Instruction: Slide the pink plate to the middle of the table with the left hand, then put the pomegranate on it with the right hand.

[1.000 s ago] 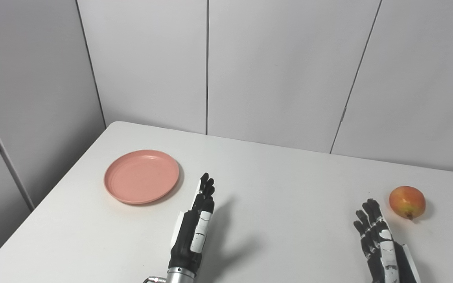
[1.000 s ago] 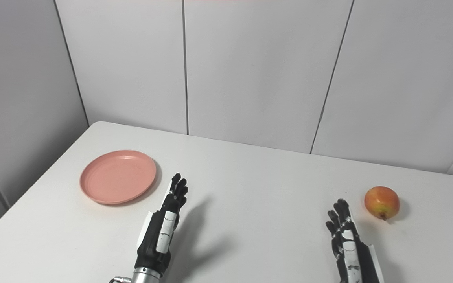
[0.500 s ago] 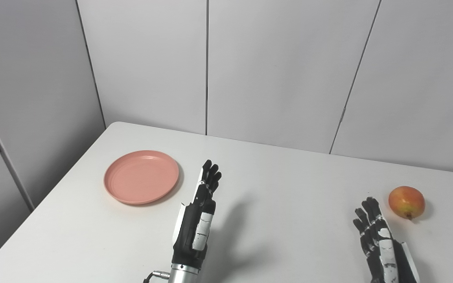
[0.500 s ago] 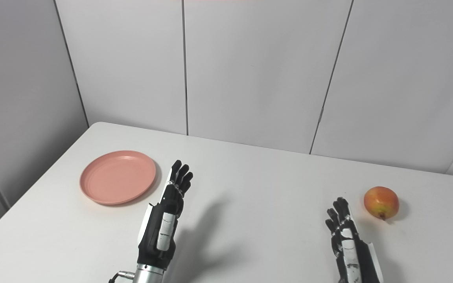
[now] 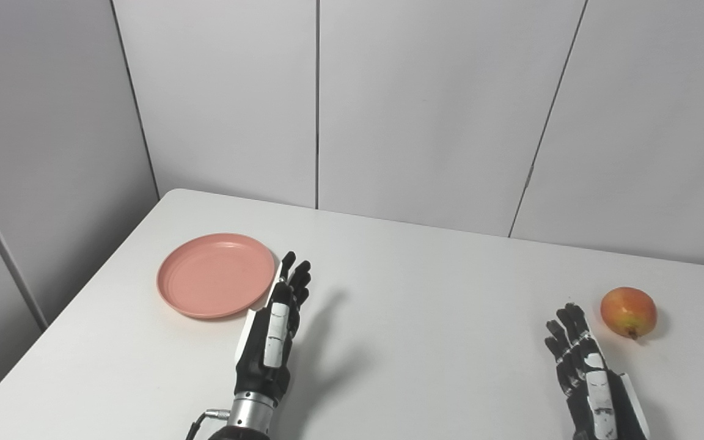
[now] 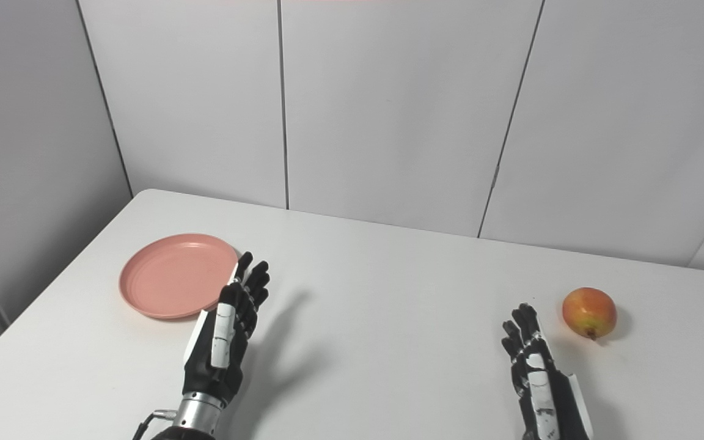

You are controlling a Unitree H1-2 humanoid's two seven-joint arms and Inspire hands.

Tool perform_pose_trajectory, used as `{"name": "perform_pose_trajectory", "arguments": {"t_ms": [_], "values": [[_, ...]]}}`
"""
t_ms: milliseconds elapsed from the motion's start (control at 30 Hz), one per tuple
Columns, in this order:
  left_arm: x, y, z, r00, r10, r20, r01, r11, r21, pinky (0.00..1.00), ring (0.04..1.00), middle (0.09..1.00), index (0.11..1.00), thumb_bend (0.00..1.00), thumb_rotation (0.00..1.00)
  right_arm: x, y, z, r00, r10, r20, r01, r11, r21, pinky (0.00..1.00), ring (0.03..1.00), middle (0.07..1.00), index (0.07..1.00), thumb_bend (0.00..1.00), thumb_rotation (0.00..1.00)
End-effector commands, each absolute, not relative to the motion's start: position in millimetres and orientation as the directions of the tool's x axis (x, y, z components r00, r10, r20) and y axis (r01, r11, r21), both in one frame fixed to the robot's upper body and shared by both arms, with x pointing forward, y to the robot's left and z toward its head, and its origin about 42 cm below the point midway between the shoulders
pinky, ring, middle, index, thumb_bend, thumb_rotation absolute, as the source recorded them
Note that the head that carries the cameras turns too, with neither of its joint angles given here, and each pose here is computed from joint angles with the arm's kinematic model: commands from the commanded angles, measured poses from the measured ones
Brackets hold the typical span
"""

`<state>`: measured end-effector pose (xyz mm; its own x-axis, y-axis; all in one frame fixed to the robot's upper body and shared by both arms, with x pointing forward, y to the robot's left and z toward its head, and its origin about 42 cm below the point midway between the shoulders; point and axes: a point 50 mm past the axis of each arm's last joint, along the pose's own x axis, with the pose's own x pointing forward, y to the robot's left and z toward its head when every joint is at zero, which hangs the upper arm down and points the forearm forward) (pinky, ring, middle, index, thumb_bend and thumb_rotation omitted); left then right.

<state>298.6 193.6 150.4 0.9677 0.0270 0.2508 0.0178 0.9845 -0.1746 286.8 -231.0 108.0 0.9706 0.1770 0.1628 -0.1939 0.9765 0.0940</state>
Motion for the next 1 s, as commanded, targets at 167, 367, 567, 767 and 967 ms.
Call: {"name": "perform_pose_trajectory", "arguments": {"t_ms": [167,367,567,767,967], "values": [[334.4,217.7,223.1,0.901,-0.007,0.433,0.066,0.991,-0.12,1.0,0.974,0.959,0.983,0.89,0.98,264.1,-233.5,80.2,0.974,0.191,0.123,-0.197,0.98,0.037,1.0,0.967,0.976,0.967,0.79,0.89],[357.7,261.2,256.4,0.879,-0.049,0.475,0.065,0.998,-0.018,1.0,0.965,0.942,0.938,0.92,0.93,264.0,-232.4,79.8,0.973,0.19,0.13,-0.196,0.98,0.039,1.0,0.956,0.967,0.961,0.78,0.89],[378.6,304.2,285.0,0.871,-0.05,0.488,0.029,0.998,0.052,1.0,0.977,0.95,0.947,0.92,0.93,263.7,-232.8,79.4,0.973,0.191,0.128,-0.198,0.979,0.041,1.0,0.959,0.97,0.966,0.76,0.89],[396.1,349.6,294.3,0.874,0.004,0.486,-0.059,0.994,0.097,1.0,0.971,0.944,0.96,0.97,0.9,263.4,-234.3,78.9,0.973,0.192,0.126,-0.198,0.979,0.037,1.0,0.965,0.974,0.972,0.75,0.89],[410.9,385.8,298.4,0.882,-0.008,0.47,-0.061,0.99,0.131,1.0,0.999,0.971,0.977,0.98,0.9,263.1,-234.1,80.1,0.975,0.189,0.118,-0.194,0.98,0.037,1.0,0.962,0.971,0.969,0.75,0.89]]}}
